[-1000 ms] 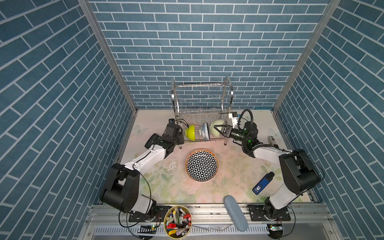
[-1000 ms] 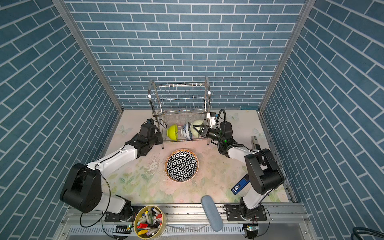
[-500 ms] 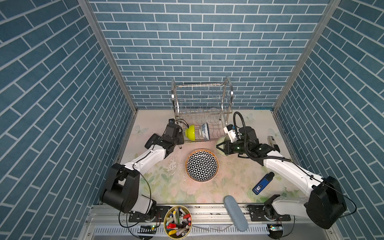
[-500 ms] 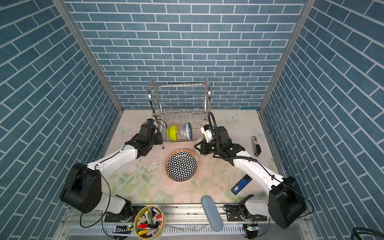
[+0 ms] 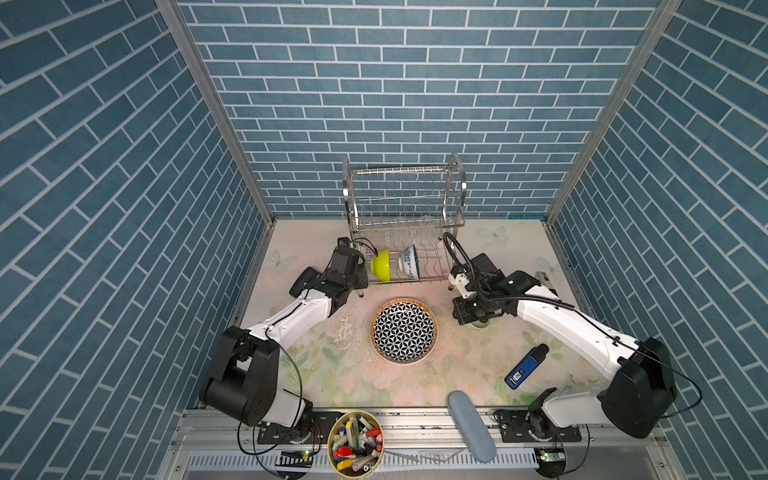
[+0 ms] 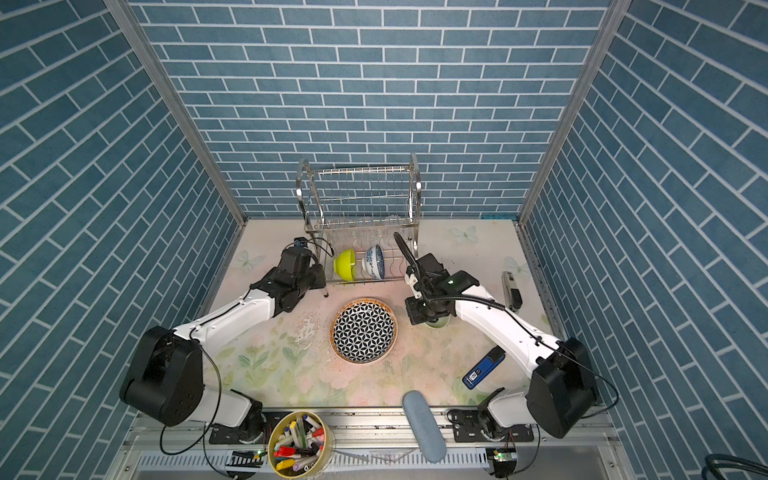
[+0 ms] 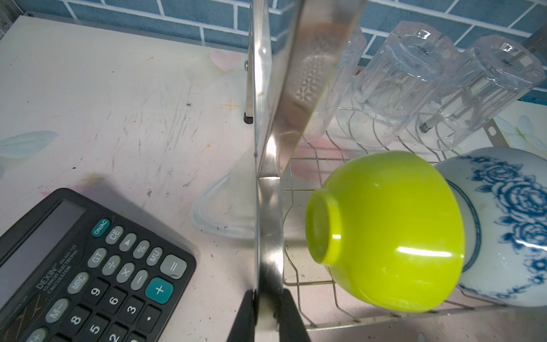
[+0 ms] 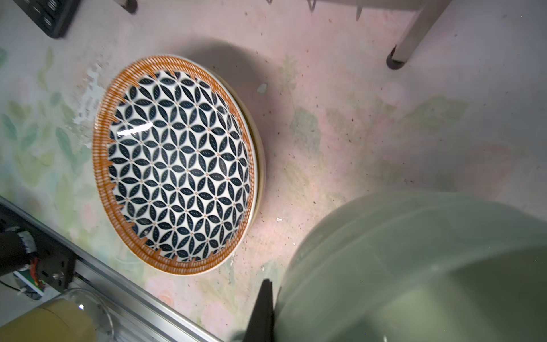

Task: Unload the mixed dishes from the dish rack
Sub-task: 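Lower the pale-green bowl onto the table beside the plates and release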

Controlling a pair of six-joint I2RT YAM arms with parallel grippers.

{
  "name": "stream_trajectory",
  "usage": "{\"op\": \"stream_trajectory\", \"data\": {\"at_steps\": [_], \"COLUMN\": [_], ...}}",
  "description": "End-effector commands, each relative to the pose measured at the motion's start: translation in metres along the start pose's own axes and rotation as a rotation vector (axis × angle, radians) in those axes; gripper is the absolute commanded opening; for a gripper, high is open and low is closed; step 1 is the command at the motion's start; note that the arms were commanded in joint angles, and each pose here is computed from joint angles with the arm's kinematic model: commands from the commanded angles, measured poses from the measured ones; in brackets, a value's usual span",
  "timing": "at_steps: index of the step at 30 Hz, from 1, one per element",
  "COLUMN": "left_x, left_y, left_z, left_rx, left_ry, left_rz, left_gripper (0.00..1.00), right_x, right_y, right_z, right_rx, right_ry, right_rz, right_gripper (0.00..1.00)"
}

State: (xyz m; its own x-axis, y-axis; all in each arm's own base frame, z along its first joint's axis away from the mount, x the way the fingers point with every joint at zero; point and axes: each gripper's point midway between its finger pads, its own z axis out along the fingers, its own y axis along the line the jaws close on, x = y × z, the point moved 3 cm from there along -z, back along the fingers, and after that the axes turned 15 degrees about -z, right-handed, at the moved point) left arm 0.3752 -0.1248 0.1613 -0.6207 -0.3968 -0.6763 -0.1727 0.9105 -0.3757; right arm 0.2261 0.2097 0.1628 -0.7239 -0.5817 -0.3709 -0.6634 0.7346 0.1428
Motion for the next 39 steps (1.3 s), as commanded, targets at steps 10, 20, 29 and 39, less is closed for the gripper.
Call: {"op": "stream_trajectory", "data": {"at_steps": [10, 20, 29, 39], "left_x": [-0.002, -0.002, -0.001, 0.0], "left_y": [-0.001, 0.0, 0.001, 0.002], "left_z": [0.005, 0.006, 0.008, 0.008], "left_rx": [0.004, -0.002, -0.007, -0.01], "left_ry": [-0.005, -0.005, -0.003, -0.001], "left_rz": [-0.03, -0.027, -0.027, -0.026], "left_gripper": [0.1, 0.11, 0.1, 0.1], "right_x": [0.001, 0.003, 0.008, 0.008], "right_y": [-0.005, -0.019, -0.028, -0.026], "right_z": [0.026, 0.051, 0.067, 0.084], "right_rx": [0.048, 0.125, 0.177, 0.181], "right_ry": [0.14, 0.21, 0.256, 0.272], "right_rz": [-0.091, -0.089, -0.082, -0.079], "right_gripper": [0.0, 0.0, 0.0, 0.0]}}
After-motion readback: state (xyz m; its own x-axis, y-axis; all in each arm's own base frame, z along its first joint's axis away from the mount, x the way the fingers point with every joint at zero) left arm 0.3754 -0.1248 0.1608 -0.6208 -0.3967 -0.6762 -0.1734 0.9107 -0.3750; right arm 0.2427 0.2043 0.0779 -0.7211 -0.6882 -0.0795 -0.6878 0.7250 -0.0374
